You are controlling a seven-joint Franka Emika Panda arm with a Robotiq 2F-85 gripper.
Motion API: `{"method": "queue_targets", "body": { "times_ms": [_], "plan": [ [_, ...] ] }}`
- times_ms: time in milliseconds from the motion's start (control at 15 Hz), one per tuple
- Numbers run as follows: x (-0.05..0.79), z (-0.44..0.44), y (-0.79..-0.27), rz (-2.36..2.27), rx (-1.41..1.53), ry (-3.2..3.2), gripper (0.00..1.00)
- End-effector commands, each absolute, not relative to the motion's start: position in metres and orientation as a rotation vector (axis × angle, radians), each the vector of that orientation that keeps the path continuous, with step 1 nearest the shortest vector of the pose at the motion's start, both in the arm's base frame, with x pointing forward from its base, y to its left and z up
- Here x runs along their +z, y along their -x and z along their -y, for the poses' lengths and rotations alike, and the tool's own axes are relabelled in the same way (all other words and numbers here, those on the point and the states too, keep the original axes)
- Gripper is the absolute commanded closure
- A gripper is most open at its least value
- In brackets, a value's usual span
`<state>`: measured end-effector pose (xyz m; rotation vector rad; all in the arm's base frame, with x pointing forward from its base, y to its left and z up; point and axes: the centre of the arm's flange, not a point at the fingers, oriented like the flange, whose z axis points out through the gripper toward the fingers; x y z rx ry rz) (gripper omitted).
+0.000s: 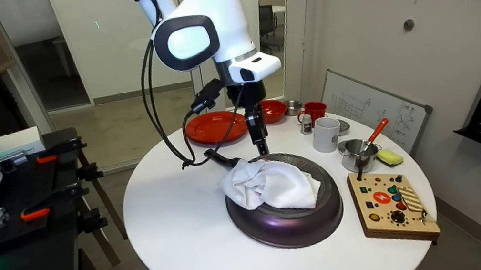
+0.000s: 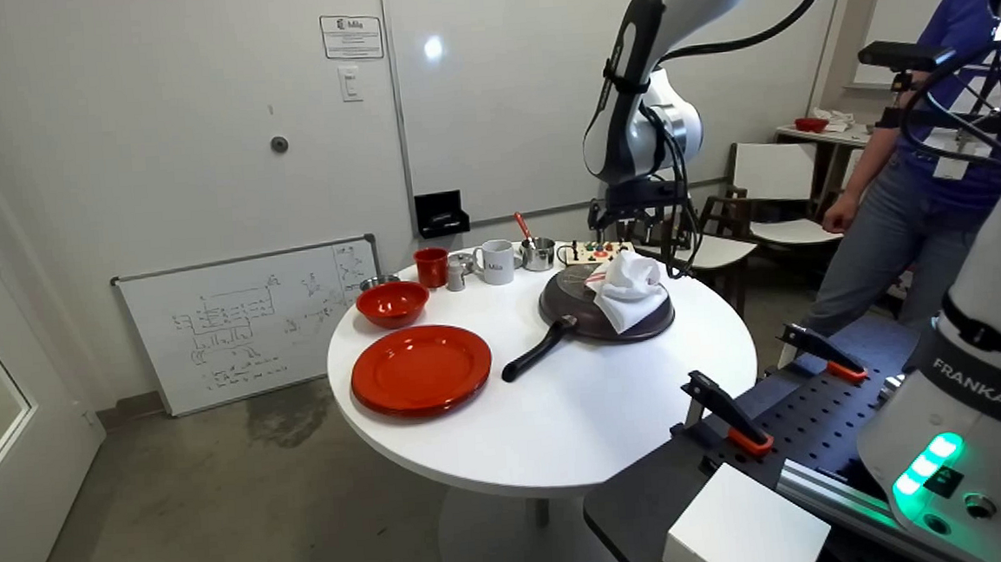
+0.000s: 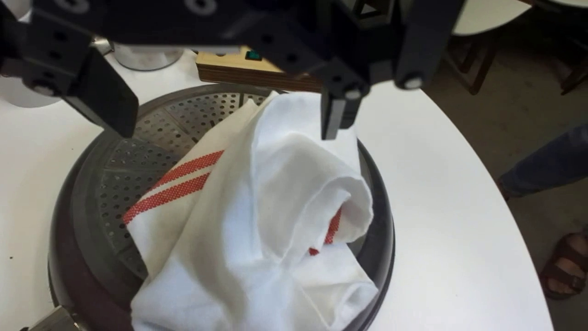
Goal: Unfold the towel
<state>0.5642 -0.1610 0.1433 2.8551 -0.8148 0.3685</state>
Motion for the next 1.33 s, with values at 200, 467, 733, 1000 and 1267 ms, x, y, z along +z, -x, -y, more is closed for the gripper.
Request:
{"method": "queue_targets", "body": {
  "times_ms": [200,467,733,1000,1267],
  "plan": [
    [0.134,0.168,-0.551,1.005,0.253,-2.839,0.0],
    [0.124,0.145,-0.544,1.026,0.21,-2.887,0.0],
    [0.117,0.134,-0.541,0.927,0.203,-2.88,0.0],
    [0.116,0.134,-0.54,0.889,0.206,-2.862,0.0],
    [0.117,0.132,-0.54,0.918,0.182,-2.871,0.0]
  ]
}}
